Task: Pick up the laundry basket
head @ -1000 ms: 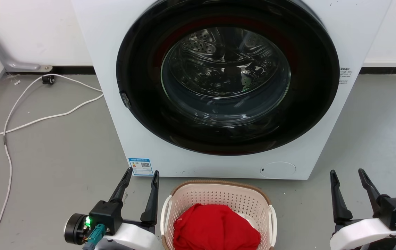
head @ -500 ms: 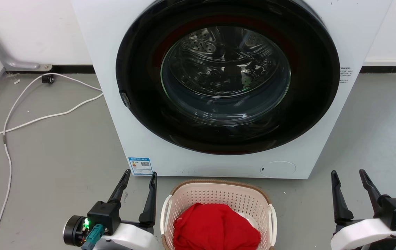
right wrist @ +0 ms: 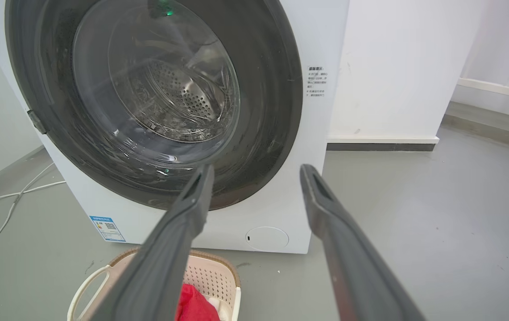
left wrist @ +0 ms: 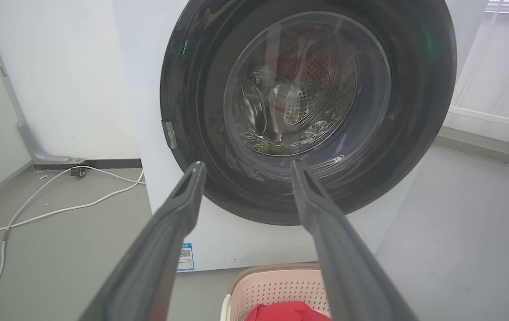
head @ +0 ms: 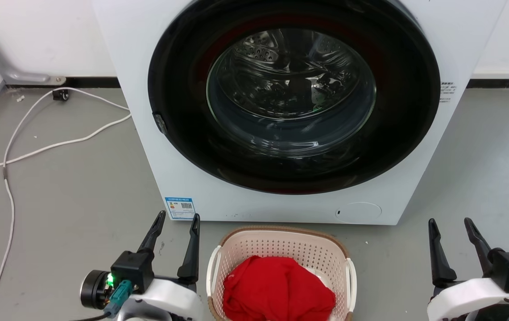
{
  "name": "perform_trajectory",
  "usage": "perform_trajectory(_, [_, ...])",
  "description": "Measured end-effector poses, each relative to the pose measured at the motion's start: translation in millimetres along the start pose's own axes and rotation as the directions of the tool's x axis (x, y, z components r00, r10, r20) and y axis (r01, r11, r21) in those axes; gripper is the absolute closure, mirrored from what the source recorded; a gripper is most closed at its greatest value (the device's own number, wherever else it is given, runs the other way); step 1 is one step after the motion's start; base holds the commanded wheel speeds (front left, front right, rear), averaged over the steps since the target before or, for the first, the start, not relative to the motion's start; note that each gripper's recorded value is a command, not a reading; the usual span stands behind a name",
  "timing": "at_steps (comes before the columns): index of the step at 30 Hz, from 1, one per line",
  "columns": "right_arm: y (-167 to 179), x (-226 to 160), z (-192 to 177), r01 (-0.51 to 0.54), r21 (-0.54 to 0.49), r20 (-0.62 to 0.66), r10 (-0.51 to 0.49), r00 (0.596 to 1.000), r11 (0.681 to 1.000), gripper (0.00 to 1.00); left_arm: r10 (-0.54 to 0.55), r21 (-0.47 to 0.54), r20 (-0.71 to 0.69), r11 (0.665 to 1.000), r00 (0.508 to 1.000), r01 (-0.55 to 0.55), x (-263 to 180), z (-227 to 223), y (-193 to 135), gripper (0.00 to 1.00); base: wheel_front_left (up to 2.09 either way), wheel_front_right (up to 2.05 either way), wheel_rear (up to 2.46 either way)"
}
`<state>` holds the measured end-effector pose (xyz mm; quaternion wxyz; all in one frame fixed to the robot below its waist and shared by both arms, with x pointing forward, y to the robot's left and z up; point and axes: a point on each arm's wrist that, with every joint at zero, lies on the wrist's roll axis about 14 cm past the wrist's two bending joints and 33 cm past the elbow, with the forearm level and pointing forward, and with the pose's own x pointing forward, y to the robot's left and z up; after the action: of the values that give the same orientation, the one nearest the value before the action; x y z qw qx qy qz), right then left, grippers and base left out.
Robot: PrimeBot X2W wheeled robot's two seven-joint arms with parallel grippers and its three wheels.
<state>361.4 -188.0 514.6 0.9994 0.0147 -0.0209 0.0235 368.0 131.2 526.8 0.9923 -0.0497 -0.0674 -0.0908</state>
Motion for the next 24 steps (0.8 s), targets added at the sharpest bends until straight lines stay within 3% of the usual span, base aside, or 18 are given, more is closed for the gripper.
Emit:
perform_trajectory(11, [-6,35,-46,0.015,0.006,-0.157,-0.013,0.988,1.0,0.0,-0.019,0.02,-0.092,1.0,0.996,0.02,48,-33,14,0.0,0.0,0.0,0.0])
perform_trajectory(17, [-2,55,-95,0.008,0.023,-0.292,-0.001,0.956,1.0,0.0,-0.017,-0.003,-0.214,1.0,0.977,0.017,76,-80,27,0.0,0.0,0.0,0.0])
perform_trajectory(24, [5,73,-152,-0.006,0.049,-0.42,0.026,0.907,0.999,0.0,-0.012,-0.045,-0.39,0.999,0.921,-0.005,92,-150,41,0.0,0.0,0.0,0.0])
